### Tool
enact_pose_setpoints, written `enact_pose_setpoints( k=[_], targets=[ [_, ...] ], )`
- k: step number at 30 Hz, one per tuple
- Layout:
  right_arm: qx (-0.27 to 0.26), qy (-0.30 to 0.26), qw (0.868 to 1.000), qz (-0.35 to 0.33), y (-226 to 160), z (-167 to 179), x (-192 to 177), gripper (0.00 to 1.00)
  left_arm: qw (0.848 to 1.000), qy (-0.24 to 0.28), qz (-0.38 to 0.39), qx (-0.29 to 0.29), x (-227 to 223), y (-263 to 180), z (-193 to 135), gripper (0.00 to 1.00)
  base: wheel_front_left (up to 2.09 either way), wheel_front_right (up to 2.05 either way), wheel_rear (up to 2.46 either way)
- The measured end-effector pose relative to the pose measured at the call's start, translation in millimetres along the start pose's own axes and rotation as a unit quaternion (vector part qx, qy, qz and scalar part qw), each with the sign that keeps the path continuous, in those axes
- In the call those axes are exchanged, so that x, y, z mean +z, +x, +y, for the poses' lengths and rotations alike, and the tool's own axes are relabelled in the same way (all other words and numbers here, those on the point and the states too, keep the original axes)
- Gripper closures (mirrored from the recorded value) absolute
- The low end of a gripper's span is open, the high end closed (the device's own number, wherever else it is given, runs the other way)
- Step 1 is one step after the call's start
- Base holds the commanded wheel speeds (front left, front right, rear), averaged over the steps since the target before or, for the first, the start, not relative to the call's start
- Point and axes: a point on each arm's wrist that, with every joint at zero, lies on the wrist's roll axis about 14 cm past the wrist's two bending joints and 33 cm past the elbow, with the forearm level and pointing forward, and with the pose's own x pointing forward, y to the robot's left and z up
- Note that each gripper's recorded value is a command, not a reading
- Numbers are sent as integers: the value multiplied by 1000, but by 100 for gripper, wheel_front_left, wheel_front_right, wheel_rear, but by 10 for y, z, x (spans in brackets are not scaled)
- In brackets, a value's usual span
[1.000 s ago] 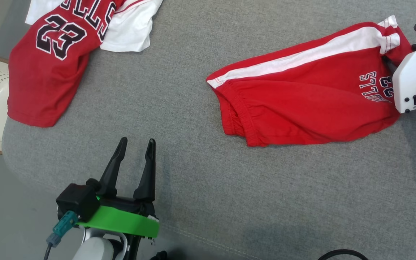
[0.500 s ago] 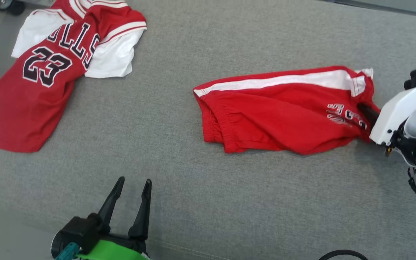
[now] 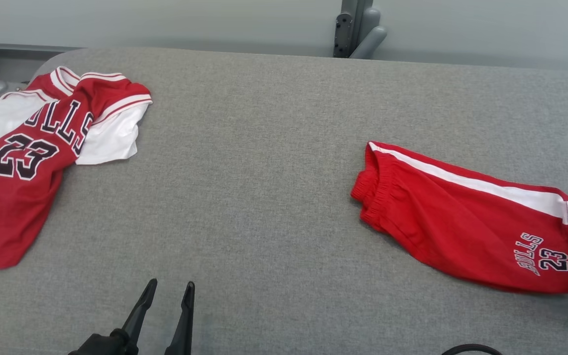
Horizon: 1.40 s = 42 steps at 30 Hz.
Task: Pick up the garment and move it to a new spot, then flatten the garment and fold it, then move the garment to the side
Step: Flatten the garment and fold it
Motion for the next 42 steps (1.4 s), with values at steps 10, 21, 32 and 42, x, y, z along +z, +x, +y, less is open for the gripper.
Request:
enact_pose_setpoints(
  k=[10, 21, 32, 42],
  targets=[
    [67, 7, 992, -104, -202, 620, 631, 100, 999, 3, -25, -37, 116, 29, -231, 0, 0, 0, 0],
    [197, -40, 978, -47, -165, 1857, -9, 100, 998, 3, -8, -61, 28, 86, -330, 0, 0, 0, 0],
    [248, -44, 968, -11, 103, 2365, -482, 100, 998, -6, 21, -55, -138, 102, -305, 0, 0, 0, 0],
    [254, -66, 965, -19, 169, 2557, -567, 46, 998, -15, 28, -57, -188, 92, -336, 0, 0, 0, 0]
  ],
)
